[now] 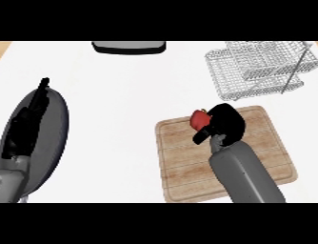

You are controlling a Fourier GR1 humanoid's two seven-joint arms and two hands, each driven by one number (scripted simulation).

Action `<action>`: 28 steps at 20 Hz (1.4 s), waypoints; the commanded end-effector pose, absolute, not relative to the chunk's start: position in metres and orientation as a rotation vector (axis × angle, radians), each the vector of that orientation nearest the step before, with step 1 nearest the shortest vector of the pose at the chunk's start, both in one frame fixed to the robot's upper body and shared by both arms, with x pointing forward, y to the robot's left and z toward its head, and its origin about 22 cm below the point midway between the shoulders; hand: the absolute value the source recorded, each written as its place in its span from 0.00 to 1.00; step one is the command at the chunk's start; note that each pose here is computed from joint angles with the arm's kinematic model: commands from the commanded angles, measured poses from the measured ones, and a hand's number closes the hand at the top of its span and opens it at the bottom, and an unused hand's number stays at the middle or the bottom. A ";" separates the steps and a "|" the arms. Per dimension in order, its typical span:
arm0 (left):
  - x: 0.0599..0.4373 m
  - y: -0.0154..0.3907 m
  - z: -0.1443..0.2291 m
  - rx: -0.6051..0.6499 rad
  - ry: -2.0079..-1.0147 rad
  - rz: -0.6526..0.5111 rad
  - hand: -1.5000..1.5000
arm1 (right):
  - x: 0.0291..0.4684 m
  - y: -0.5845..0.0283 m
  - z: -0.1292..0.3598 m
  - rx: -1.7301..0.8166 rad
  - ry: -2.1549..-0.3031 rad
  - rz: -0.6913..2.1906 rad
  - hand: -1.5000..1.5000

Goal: Pick the bell pepper from the cutting board and place it in the tiered basket

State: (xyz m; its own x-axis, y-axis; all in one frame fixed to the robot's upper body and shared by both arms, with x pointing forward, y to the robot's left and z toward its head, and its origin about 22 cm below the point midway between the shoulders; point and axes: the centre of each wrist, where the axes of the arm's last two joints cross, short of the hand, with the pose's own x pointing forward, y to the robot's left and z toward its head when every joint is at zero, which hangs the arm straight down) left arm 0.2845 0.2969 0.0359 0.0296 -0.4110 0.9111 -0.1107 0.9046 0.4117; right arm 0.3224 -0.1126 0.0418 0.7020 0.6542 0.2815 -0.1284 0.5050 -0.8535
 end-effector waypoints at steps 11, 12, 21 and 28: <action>0.288 0.280 0.043 0.405 -1.551 -0.250 0.50 | 0.300 -0.045 0.054 -0.796 -0.838 0.765 1.00; 0.287 0.294 0.047 0.405 -1.553 -0.247 0.50 | 0.295 -0.038 0.062 -0.759 -0.922 0.903 1.00; 0.280 0.290 0.027 0.457 -1.532 -0.228 0.50 | 0.277 -0.021 0.132 -0.539 -1.459 0.865 1.00; 0.274 0.283 0.037 0.437 -1.543 -0.223 0.50 | 0.275 -0.042 0.203 -0.720 -1.713 0.654 1.00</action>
